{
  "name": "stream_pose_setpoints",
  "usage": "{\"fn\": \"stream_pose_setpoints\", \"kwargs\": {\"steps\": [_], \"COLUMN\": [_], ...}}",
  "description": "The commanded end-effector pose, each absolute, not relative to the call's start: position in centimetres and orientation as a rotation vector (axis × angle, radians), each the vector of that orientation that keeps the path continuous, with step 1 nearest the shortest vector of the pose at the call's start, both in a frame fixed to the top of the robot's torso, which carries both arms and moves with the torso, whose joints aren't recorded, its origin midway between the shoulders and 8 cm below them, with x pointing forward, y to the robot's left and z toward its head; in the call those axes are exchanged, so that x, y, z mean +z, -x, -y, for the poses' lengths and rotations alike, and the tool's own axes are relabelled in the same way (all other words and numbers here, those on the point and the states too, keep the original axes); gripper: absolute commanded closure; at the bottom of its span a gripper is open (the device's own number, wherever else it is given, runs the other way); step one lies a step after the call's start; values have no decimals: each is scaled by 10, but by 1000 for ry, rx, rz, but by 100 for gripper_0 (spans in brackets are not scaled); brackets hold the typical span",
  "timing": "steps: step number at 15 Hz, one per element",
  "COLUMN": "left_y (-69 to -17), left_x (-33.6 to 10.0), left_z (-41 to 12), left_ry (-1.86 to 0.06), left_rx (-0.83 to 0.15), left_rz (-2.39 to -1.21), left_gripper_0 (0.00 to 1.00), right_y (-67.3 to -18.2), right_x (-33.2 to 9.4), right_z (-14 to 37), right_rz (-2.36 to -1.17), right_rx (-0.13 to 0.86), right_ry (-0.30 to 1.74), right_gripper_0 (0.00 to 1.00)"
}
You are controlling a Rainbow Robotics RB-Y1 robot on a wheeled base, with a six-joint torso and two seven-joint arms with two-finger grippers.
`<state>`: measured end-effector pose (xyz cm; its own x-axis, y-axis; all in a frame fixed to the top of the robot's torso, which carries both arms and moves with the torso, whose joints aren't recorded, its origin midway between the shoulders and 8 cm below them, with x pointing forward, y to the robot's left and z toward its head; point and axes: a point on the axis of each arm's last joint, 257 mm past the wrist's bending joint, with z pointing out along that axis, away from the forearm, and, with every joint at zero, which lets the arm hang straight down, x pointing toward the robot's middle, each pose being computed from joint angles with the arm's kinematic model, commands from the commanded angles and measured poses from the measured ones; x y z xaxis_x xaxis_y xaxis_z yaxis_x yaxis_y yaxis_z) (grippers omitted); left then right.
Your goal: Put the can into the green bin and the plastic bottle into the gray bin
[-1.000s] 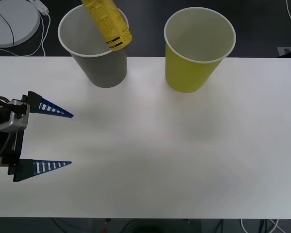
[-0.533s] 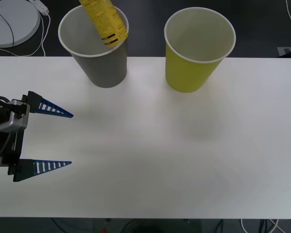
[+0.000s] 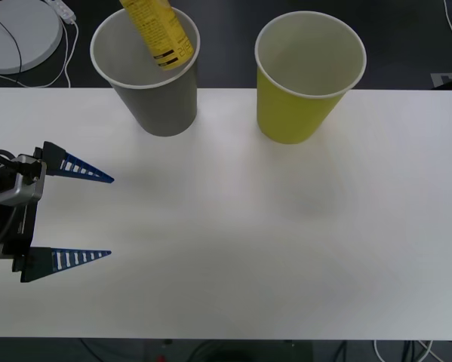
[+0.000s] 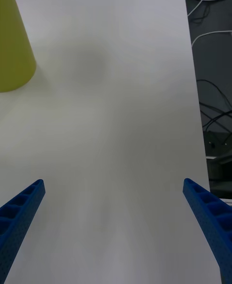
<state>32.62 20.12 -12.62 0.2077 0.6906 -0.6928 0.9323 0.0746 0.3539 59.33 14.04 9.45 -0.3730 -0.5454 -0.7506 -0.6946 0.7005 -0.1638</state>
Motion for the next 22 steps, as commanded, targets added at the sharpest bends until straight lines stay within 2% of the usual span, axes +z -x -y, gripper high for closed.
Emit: {"fn": "stream_pose_setpoints", "kwargs": {"steps": [1, 3, 4, 6, 7, 22], "left_y": [-326, -326, -326, -326, -326, -326], "left_x": [-126, -126, -126, -126, -126, -126], "left_z": [-201, -201, -201, -201, -201, -201], "left_ry": [-1675, -1675, -1675, -1675, -1675, -1675], "left_rx": [-377, -377, -377, -377, -377, -377], "left_rz": [-1544, -1544, -1544, -1544, -1544, -1544], "left_gripper_0": [0, 0, 0, 0, 0, 0], "right_y": [-593, -593, -593, -593, -592, -594], "right_x": [95, 95, 96, 97, 97, 97], "right_z": [-141, -142, -143, -144, -146, -147], "right_rz": [-2070, -2068, -2065, -2059, -2060, -2043], "right_rx": [234, 237, 241, 247, 255, 256], "right_ry": [943, 944, 941, 937, 937, 953], "right_gripper_0": [100, 100, 84, 15, 0, 0]}}
